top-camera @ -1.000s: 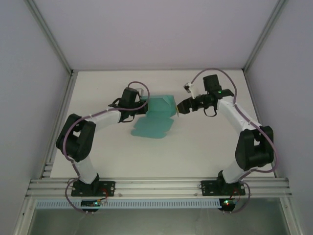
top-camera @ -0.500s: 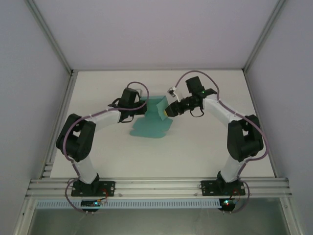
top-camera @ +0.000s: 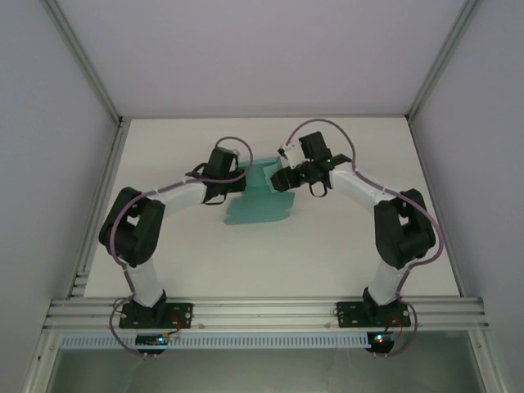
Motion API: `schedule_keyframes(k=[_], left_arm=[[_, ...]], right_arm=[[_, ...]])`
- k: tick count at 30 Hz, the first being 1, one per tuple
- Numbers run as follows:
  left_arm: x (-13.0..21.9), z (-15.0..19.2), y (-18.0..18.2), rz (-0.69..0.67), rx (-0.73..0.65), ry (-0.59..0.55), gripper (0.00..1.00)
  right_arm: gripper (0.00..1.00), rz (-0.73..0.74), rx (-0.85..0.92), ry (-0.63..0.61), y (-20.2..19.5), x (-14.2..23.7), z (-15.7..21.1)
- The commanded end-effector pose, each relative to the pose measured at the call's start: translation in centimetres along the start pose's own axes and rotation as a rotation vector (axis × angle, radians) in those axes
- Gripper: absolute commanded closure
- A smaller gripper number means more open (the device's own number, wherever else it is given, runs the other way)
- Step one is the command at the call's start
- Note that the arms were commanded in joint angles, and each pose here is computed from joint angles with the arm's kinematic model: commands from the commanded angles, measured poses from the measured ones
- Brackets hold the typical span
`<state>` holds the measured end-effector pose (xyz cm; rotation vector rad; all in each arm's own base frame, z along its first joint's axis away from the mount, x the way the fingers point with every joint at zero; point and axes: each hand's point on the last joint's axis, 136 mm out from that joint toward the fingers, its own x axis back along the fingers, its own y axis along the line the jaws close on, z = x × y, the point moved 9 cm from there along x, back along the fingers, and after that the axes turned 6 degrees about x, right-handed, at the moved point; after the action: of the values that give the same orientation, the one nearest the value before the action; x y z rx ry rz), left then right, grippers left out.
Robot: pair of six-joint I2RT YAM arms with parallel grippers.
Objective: Assemble paper box
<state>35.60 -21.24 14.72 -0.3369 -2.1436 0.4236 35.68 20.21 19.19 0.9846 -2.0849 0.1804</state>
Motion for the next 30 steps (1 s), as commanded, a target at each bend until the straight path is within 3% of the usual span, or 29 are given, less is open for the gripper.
schedule_keyframes(k=[1, 12, 15, 20, 26, 30], left_arm=[[-0.4, 1.3, -1.9, 0.04, -0.047, 0.066, 1.0], [-1.7, 3.0, -3.1, 0.077, -0.085, 0.166, 1.0], [-2.0, 3.1, -3.3, 0.063, -0.09, 0.182, 1.0], [-2.0, 3.0, -3.1, 0.008, -0.067, 0.177, 1.0], [-1.5, 2.4, -3.4, -0.06, 0.0, 0.157, 1.0], [-1.4, 2.0, -3.6, -0.102, 0.029, 0.146, 1.0]], right_arm=[[0.39, 0.062, -0.023, 0.001, -1.1, -1.8, 0.8], [0.51, 0.127, -0.065, -0.009, -3.0, -5.7, 2.6], [0.64, 0.181, -0.074, 0.017, -3.7, -6.6, 3.3], [0.95, 0.436, -0.123, 0.032, -5.4, -6.3, 4.4], [0.99, 0.928, -0.289, 0.138, -8.0, -4.7, 5.7], [1.0, 1.16, -0.315, 0.194, -9.1, -4.8, 6.3]])
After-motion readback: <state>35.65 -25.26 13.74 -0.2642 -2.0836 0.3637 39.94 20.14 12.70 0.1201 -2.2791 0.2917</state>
